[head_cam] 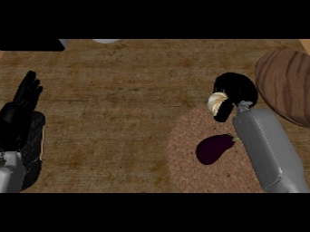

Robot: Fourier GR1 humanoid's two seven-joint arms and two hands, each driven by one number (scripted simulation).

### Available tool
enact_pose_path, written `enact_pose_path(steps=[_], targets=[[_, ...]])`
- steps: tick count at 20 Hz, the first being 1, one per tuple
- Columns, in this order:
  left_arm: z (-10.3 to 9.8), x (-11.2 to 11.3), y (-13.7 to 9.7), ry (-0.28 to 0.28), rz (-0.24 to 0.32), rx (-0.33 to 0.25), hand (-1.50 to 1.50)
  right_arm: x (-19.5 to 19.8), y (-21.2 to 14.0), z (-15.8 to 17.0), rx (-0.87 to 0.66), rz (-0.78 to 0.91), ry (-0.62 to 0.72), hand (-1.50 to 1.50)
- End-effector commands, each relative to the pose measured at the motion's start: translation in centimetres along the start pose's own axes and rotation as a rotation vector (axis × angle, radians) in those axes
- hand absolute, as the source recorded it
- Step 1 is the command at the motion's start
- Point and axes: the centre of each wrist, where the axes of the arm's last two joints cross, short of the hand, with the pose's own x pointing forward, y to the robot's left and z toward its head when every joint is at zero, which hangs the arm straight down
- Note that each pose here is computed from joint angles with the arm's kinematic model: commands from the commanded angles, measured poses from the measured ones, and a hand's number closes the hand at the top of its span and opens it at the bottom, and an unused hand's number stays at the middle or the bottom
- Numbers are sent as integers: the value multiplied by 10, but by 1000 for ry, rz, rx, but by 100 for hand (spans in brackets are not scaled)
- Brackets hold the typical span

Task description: Pick the cupcake from the placemat and place it in the bowl

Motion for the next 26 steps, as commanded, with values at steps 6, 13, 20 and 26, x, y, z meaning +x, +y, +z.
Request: enact_pose_path(steps=[6,13,20,26], targets=[[2,3,16,0,-4,0,0,48,-95,15,-526,-64,300,150],[0,-14,-3,24,-19,27,0,49,-152,61,-760,-209,323,150],[-14,13,-1,-3,-2,4,0,-19,-164,57,-746,-265,391,150],[11,10,-1,-6,10,1,0,-76,-157,25,-736,-347,394,150]])
